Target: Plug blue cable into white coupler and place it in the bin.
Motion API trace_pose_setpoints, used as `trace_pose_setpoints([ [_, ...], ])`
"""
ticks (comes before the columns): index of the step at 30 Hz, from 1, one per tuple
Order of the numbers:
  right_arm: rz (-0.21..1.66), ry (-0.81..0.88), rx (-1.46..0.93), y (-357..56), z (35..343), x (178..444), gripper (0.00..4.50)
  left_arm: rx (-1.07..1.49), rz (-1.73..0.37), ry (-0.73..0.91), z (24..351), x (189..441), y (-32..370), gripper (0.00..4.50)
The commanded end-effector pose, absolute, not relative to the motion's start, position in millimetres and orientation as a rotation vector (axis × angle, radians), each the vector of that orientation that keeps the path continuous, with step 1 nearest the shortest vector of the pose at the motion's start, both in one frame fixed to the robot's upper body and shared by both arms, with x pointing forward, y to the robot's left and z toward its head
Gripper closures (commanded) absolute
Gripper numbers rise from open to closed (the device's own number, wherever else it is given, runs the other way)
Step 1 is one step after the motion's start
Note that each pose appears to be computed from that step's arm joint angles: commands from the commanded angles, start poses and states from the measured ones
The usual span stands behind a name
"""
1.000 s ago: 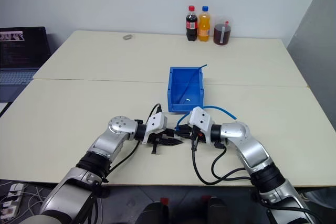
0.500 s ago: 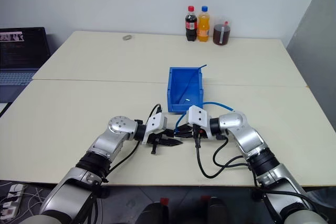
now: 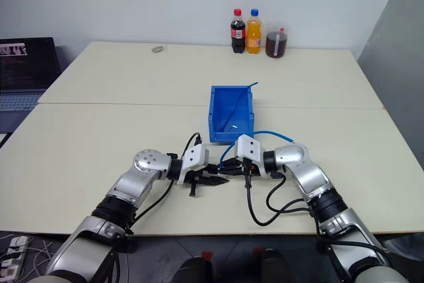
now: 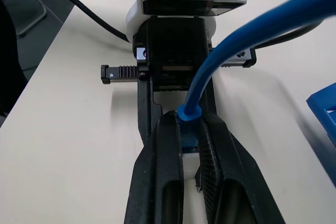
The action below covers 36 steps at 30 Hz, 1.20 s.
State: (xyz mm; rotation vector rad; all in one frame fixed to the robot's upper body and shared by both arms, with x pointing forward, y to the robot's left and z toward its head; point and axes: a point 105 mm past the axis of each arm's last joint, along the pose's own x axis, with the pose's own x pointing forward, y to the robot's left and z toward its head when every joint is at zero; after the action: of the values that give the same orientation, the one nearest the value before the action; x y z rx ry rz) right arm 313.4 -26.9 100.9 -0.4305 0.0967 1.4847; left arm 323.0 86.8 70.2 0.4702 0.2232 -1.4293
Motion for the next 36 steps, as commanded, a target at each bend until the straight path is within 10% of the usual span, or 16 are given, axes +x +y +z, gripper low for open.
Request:
trace_pose_setpoints([
  [1, 1.430, 0.225, -0.350, -32.8, 83.5, 314.3, 4.34, 0.449, -1.387, 0.144, 94.6, 328.4, 92.8, 2.96],
  [15, 1.180, 0.196, 0.261, -31.5, 224.7, 360.4, 4.34, 0.290, -1.119, 0.038, 168.8, 313.6, 126.8, 0.10],
  [24, 0.935, 0.320, 0.318, -34.8, 215.1, 431.4, 4.34, 0.200, -0.939, 0.004, 174.3, 307.2, 125.4, 0.05],
  [36, 0.906, 0.318, 0.223, -37.0, 215.8, 445.2, 1.56, 0.173, -0.866, 0.016, 172.9, 301.8, 128.1, 0.00],
])
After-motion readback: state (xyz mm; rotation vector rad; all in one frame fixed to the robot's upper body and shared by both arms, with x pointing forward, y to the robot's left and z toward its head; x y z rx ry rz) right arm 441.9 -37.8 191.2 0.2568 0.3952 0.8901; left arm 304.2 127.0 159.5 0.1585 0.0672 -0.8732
